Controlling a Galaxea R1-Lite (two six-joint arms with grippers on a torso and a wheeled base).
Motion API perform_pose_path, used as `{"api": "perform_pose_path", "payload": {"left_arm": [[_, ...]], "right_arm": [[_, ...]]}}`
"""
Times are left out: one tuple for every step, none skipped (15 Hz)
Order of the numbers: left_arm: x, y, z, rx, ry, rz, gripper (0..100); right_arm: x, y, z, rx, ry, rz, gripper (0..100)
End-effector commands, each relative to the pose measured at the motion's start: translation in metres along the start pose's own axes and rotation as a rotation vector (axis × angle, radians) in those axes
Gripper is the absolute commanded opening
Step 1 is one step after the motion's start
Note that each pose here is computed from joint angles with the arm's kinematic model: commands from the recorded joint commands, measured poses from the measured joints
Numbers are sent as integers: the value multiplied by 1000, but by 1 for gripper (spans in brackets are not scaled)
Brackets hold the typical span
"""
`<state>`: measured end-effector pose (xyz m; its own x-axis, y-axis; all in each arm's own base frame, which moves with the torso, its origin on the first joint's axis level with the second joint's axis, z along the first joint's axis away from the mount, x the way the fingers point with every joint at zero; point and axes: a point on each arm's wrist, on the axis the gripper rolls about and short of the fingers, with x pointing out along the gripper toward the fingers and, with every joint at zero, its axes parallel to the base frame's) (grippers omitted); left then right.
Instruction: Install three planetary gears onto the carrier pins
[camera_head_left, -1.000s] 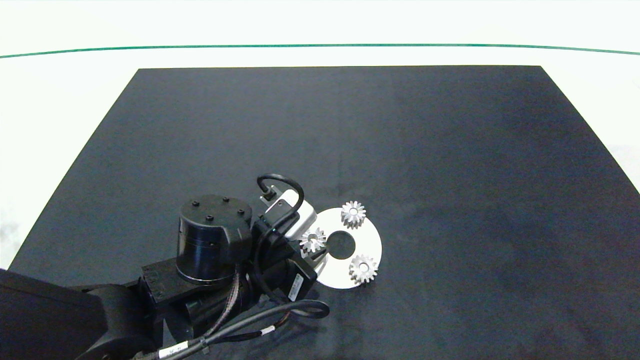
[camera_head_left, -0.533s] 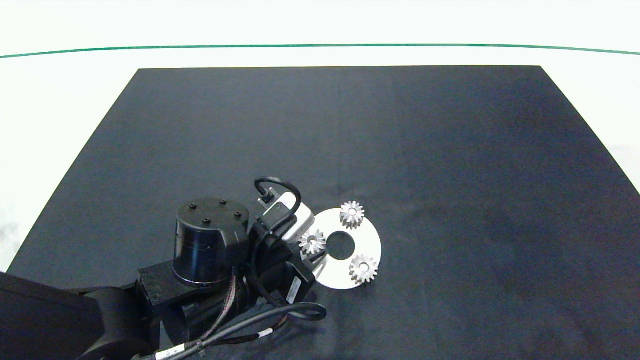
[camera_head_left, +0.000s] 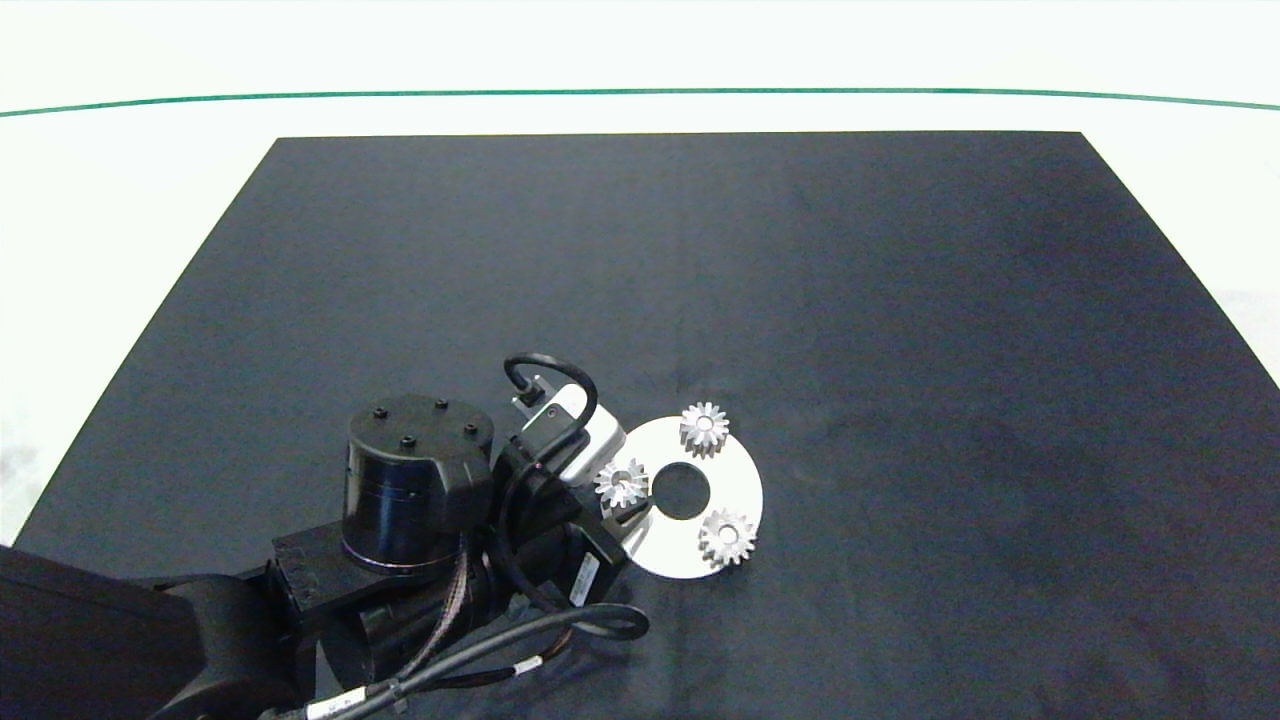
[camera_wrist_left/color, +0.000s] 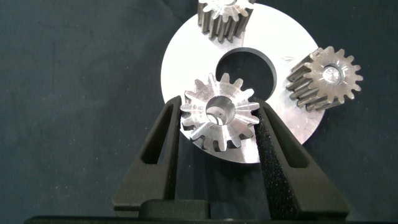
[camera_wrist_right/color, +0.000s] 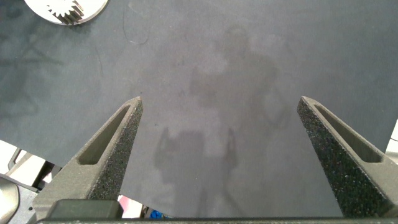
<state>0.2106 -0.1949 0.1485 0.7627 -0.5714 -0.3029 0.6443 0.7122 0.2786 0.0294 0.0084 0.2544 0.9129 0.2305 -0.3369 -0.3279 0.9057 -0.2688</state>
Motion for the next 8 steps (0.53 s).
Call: {"api": "perform_pose_path", "payload": {"left_arm": [[0,0,0,1,-10,4,7],[0,0,0,0,-11,5,7],[0,0,-1,0,-7,6,7],[-1,2,-2,-1,-5,10,7],[-1,2,-3,-2,-4,11,7],[-2,3,-3,-3,-3,14,7],[-3,5,-3,-5,-4,16,7],[-4,6,-3,-7,-6,14,7]], "right_arm": [[0,0,0,-2,1,0,100],[0,0,0,-3,1,0,100],[0,0,0,-2,2,-1,100],[0,0,-1,-2,4,1,100],[0,0,-1,-4,4,1,100],[1,0,-1,-2,6,0,100],[1,0,-1,-4,6,1,100],[0,0,-1,-4,4,1,100]]}}
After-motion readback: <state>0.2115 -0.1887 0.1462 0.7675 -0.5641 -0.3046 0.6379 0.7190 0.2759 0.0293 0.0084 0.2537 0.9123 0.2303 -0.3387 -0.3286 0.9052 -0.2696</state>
